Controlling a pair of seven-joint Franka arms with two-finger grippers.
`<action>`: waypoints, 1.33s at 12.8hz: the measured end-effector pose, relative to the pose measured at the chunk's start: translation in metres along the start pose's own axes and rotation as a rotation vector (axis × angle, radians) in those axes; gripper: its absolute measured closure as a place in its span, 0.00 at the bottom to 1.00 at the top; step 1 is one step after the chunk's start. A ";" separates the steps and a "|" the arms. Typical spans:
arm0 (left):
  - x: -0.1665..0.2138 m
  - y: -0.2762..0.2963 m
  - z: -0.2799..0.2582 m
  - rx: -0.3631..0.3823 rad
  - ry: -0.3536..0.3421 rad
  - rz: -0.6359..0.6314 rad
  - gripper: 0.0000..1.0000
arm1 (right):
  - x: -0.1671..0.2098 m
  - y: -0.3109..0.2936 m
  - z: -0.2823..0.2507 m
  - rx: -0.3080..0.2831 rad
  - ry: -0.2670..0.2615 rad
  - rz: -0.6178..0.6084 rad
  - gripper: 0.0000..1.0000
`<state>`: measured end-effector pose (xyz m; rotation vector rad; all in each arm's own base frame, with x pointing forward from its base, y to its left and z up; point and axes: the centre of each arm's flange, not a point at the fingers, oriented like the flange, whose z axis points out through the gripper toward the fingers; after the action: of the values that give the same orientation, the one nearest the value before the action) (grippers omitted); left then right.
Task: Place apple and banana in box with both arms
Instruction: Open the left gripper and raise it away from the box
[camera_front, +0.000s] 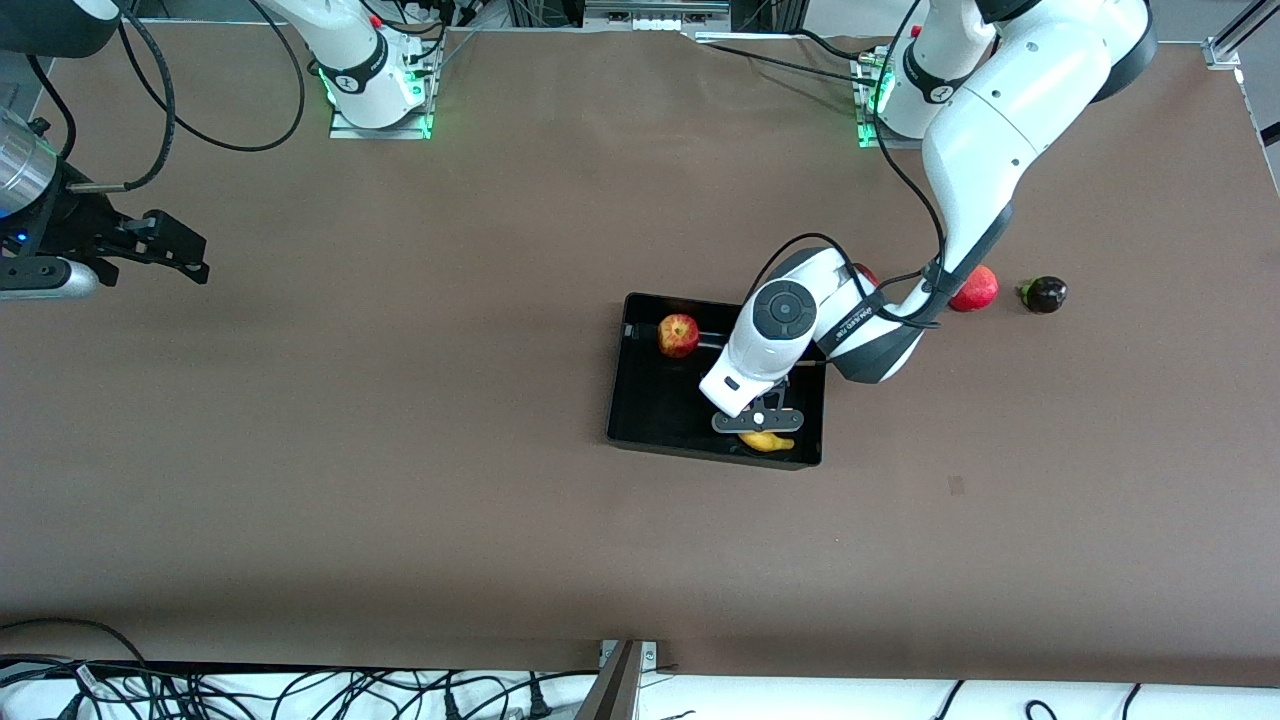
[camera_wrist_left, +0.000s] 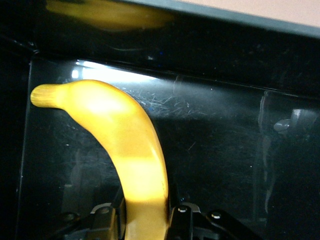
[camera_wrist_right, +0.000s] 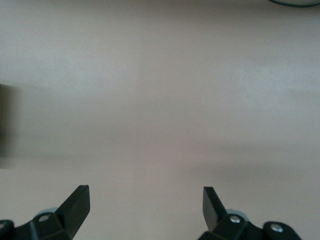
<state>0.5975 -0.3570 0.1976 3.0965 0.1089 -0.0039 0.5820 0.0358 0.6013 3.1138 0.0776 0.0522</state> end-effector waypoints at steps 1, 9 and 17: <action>0.001 0.000 -0.001 -0.001 0.002 -0.012 0.51 | 0.000 0.000 0.000 0.000 0.000 0.000 0.00; 0.018 -0.024 -0.119 0.101 0.029 -0.246 0.00 | 0.000 0.000 0.000 0.000 0.000 0.000 0.00; 0.026 -0.177 -0.308 0.086 -0.115 -0.193 0.00 | 0.000 0.000 0.000 0.000 0.000 0.000 0.00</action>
<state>0.6112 -0.1658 0.4980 3.1480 0.4133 -0.1976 0.5824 0.0358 0.6013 3.1135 0.0774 0.0527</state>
